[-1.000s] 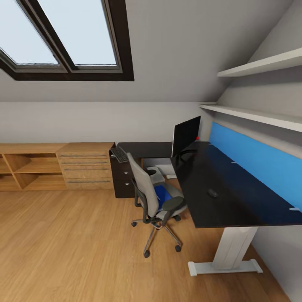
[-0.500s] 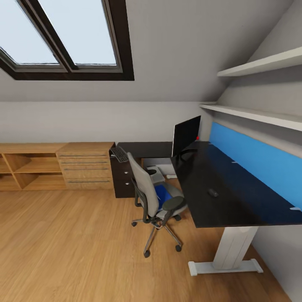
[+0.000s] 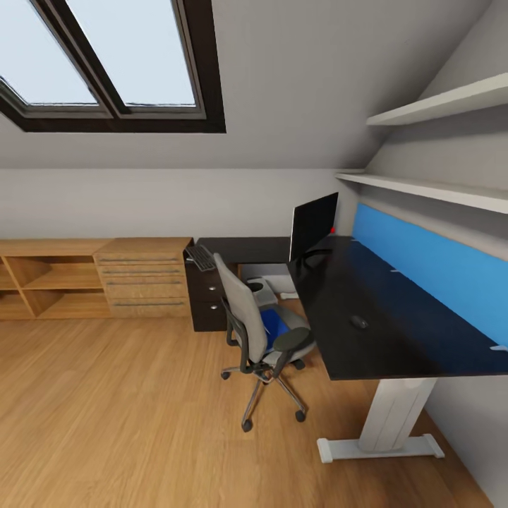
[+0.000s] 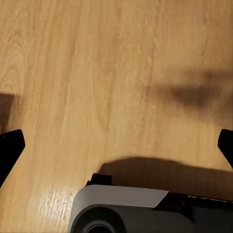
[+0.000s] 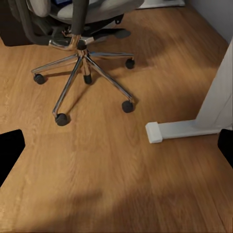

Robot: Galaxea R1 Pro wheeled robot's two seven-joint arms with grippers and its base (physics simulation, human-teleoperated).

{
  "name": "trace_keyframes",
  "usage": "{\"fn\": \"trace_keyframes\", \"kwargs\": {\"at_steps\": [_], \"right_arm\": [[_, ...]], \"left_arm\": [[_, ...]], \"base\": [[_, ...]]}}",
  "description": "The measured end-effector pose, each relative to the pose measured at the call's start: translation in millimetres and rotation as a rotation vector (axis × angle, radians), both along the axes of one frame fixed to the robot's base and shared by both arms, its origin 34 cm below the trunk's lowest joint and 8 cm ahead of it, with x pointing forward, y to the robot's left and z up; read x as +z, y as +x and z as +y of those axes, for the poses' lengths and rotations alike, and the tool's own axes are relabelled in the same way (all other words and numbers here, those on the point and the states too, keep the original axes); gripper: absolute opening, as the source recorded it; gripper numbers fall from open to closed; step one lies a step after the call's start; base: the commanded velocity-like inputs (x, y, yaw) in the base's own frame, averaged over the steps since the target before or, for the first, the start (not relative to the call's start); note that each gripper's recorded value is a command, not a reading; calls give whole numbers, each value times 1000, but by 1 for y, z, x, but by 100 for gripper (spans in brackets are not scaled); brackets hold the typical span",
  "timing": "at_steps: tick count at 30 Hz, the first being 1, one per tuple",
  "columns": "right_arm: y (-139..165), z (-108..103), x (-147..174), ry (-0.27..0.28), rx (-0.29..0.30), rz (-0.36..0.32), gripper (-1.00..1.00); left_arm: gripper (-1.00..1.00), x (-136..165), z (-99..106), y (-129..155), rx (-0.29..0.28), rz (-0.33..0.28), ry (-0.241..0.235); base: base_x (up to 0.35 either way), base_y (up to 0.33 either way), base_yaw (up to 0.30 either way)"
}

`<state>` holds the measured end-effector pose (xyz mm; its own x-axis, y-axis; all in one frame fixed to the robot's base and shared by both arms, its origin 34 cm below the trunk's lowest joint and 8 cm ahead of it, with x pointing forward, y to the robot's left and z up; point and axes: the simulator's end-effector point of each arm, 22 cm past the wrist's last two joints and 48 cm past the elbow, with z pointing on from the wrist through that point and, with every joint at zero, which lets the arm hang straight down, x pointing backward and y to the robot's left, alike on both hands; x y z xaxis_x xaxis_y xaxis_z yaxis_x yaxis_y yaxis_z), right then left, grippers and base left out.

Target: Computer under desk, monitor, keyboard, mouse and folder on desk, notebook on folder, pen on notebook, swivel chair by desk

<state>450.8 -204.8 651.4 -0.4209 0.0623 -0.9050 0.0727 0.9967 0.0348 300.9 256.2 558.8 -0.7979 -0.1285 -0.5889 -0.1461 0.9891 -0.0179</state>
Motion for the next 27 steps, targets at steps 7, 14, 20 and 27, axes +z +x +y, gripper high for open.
{"fn": "trace_keyframes", "kwargs": {"at_steps": [7,14,20,27], "right_arm": [[-13,12,-19,-7,60,38,100],[-18,7,-33,-14,57,55,100],[-17,-1,-43,-27,55,54,100],[-17,-2,-54,-29,56,54,100]], "left_arm": [[100,-9,13,2,91,-3,-7],[100,-15,21,13,132,-32,-8],[100,-24,16,14,130,-30,-16],[100,-35,15,13,126,-30,-17]], "base": [[0,0,0],[0,0,0],[0,0,0],[0,0,0]]}}
